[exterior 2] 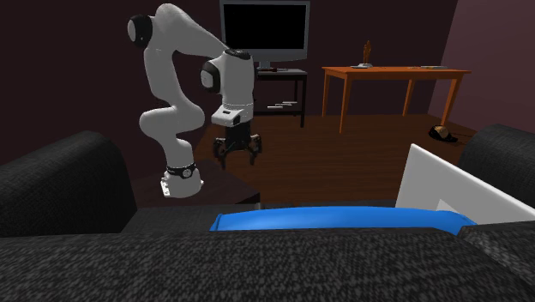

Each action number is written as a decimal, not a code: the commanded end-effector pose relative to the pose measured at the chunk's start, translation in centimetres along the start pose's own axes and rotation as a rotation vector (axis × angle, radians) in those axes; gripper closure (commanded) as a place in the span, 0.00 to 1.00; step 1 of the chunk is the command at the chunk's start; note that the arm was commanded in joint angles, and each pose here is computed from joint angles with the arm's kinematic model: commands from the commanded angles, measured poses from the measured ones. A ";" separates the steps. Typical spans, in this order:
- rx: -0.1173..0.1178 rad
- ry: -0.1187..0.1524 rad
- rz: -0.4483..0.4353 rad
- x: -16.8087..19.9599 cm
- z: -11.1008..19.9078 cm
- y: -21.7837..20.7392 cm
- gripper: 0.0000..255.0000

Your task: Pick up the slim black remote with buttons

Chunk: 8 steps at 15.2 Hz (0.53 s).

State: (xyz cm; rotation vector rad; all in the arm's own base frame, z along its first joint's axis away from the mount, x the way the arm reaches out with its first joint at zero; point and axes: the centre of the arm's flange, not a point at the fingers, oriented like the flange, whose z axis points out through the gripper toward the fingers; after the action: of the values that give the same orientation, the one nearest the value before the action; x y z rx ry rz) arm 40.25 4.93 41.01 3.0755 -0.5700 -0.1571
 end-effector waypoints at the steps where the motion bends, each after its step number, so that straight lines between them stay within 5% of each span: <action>1: 0.018 -0.010 0.049 1.3 2.4 -0.7 0.00; 8: 0.079 -0.049 0.212 5.8 10.1 -3.0 0.00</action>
State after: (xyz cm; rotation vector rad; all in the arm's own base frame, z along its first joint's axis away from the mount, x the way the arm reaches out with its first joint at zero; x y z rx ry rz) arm 45.22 5.64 31.56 3.0696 -0.8783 -0.2075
